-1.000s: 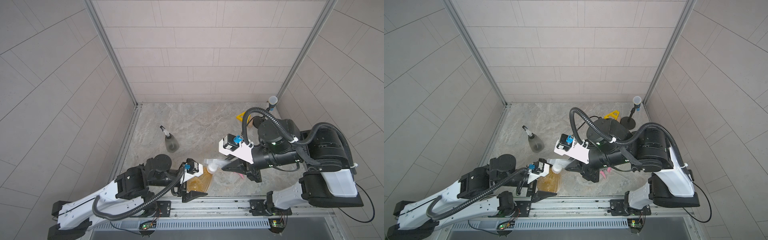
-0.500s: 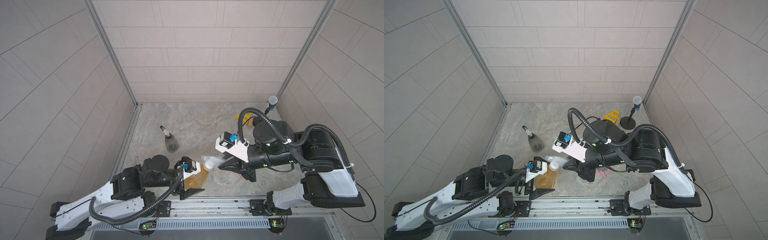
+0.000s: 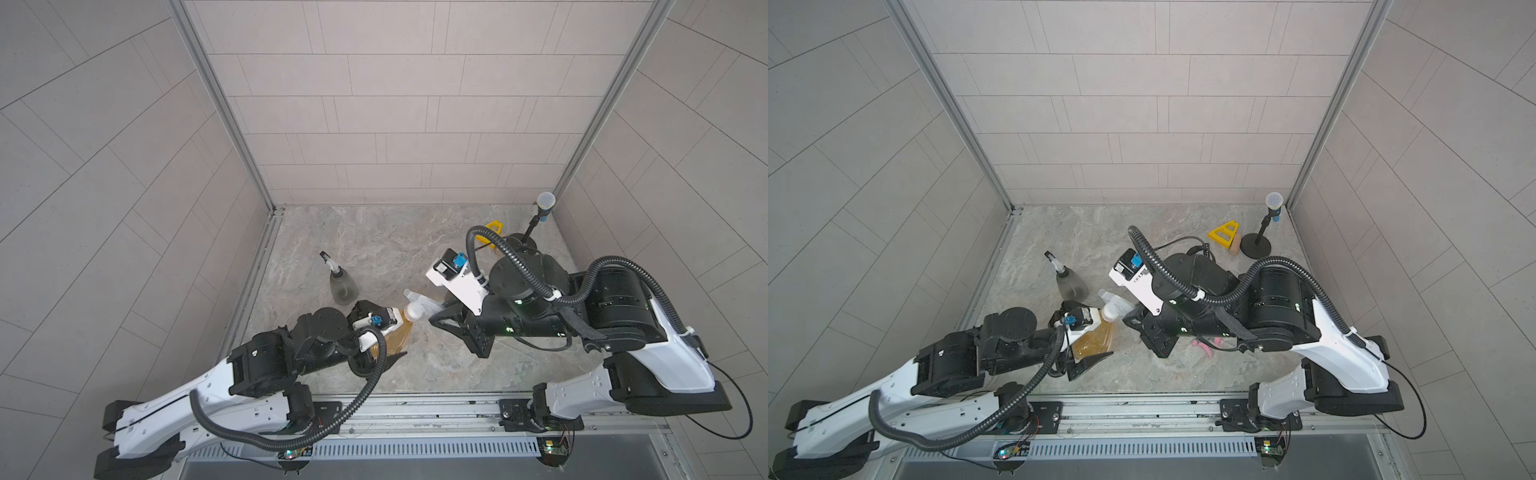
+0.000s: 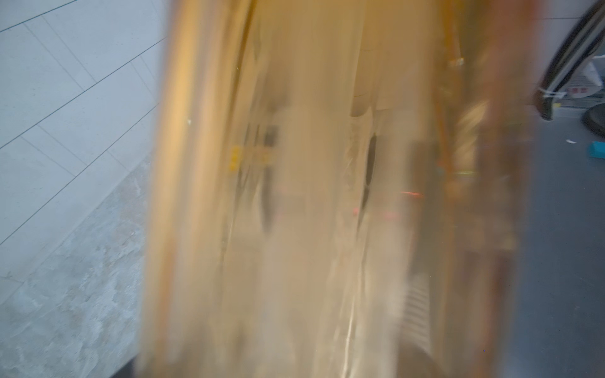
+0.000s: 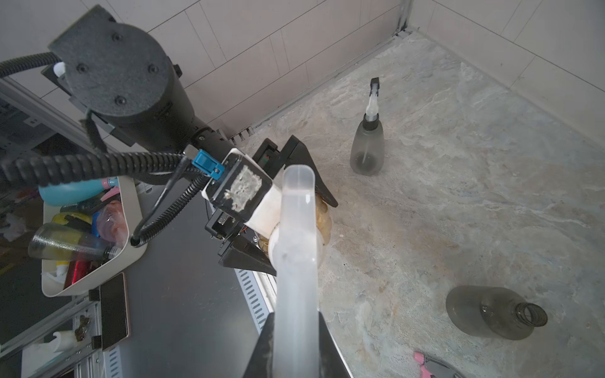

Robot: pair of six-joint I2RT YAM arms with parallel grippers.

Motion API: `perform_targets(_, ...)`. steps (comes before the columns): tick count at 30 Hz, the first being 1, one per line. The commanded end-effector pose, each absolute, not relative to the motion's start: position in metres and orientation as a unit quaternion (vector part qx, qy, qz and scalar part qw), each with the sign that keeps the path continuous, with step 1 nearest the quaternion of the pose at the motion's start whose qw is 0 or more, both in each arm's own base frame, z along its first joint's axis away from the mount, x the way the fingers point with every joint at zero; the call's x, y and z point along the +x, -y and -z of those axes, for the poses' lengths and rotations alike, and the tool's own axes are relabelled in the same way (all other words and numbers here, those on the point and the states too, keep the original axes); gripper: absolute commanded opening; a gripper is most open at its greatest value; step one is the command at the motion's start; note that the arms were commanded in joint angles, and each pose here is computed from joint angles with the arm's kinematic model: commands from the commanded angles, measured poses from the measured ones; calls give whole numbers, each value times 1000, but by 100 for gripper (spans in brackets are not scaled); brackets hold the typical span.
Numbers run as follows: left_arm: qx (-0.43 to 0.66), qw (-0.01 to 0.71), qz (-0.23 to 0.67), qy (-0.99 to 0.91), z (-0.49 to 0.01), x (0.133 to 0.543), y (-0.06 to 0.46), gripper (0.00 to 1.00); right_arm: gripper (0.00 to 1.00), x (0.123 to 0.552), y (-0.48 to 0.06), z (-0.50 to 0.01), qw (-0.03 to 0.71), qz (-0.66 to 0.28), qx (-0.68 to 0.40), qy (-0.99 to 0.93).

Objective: Attach spray nozzles to spray bottles
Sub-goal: Screw the spray nozzle on the spray bottle.

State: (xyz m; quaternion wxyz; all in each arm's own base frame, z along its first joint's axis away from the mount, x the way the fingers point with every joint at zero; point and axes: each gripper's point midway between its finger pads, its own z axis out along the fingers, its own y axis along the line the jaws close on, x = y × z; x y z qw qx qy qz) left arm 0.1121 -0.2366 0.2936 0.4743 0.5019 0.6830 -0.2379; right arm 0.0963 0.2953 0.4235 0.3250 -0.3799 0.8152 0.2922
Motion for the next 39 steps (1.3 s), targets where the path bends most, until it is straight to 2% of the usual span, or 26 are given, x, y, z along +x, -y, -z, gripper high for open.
perform_targets(1,429,581,259,-642,-370,129,238,0,0,90,-313,-398,279,-301,-346,-844)
perform_targets(13,427,591,226,-646,-367,138,240,0,0,104,-339,-394,270,-355,-204,-871)
perform_targets(16,428,589,223,-648,-365,138,240,0,0,110,-340,-403,286,-347,-197,-871)
perform_targets(24,430,580,226,-654,-360,136,241,0,14,117,-337,-419,310,-307,-230,-870)
perform_targets(33,418,580,235,-659,-360,137,239,0,32,122,-327,-445,350,-306,-249,-850)
perform_targets(39,409,580,240,-662,-359,138,240,0,47,119,-322,-461,370,-319,-256,-834)
